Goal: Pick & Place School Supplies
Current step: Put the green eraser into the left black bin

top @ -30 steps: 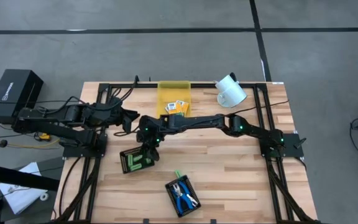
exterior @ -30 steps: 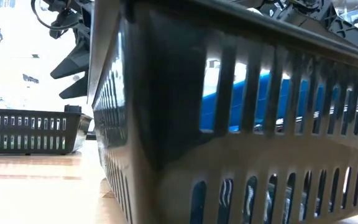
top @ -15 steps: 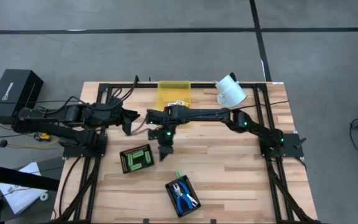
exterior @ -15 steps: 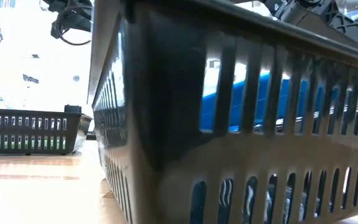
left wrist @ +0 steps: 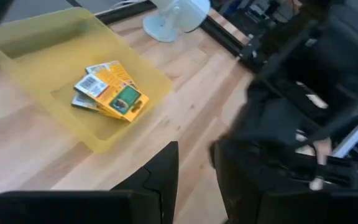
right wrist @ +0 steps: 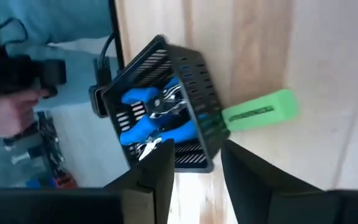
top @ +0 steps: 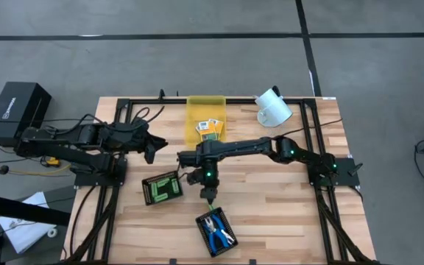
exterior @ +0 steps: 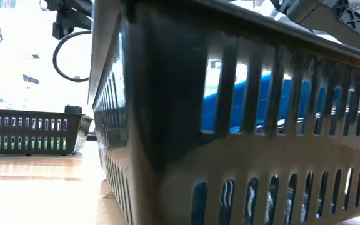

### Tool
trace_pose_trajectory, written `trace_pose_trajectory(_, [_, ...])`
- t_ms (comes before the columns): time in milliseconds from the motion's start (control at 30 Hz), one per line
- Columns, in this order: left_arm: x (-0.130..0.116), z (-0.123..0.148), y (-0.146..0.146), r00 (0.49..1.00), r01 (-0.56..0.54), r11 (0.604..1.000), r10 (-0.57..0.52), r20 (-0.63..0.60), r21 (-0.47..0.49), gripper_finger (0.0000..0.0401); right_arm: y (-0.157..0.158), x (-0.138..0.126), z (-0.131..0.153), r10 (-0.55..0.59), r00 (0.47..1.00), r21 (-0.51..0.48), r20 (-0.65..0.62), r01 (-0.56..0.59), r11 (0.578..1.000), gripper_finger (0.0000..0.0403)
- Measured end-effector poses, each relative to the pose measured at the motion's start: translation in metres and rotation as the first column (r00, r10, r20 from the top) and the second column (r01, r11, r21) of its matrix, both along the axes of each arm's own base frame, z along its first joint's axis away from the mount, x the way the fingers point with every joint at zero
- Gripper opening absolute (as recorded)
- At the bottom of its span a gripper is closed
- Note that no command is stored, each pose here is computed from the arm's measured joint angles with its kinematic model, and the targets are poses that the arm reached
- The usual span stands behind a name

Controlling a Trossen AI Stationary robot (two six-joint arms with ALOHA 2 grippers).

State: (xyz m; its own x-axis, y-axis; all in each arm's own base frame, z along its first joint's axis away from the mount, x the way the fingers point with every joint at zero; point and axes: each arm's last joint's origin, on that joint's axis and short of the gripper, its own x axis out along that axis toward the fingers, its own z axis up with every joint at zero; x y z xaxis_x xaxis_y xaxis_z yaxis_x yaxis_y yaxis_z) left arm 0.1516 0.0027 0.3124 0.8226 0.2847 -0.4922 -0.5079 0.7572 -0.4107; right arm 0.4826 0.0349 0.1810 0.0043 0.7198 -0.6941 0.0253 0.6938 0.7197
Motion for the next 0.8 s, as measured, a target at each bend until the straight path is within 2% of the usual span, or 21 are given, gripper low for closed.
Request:
trace_pose_trajectory(167, [0.001,0.000,0.000,1.000,0.007,1.000,-0.007,-0.003,-0.005,0.0098,-0.015,0.001,-0.002,-0.039,0.999,-0.081,-0.004,0.039,0.996,0.0113])
trace_pose_trajectory(300, [0.001,-0.001,0.000,1.000,0.007,1.000,-0.007,-0.004,-0.005,0.0098,-0.036,-0.001,0.011,-0.101,0.995,-0.081,0.011,0.102,0.991,0.0102])
trace_pose_trajectory(367, [0.001,0.000,0.000,1.000,0.010,1.000,-0.010,-0.002,0.002,0.0098,-0.048,-0.004,0.031,-0.138,0.988,-0.086,0.064,0.144,0.986,0.0097])
trace_pose_trajectory(500, [0.001,0.001,0.000,1.000,0.018,0.999,-0.018,-0.004,0.035,0.0098,-0.072,-0.013,0.091,-0.213,0.937,-0.100,0.279,0.248,0.963,0.0089])
trace_pose_trajectory(633, [0.002,0.003,0.001,1.000,-0.010,0.999,0.009,0.023,0.054,0.0098,-0.094,-0.036,0.160,-0.280,0.822,-0.105,0.497,0.377,0.920,0.0084])
trace_pose_trajectory(733, [0.005,0.007,0.002,0.998,-0.017,0.998,0.013,0.069,0.059,0.0098,-0.102,-0.065,0.218,-0.283,0.679,-0.125,0.677,0.485,0.865,0.0082])
trace_pose_trajectory(800, [0.008,0.009,0.002,0.996,-0.019,0.998,0.013,0.091,0.061,0.0098,-0.101,-0.091,0.259,-0.238,0.553,-0.137,0.799,0.552,0.823,0.0082])
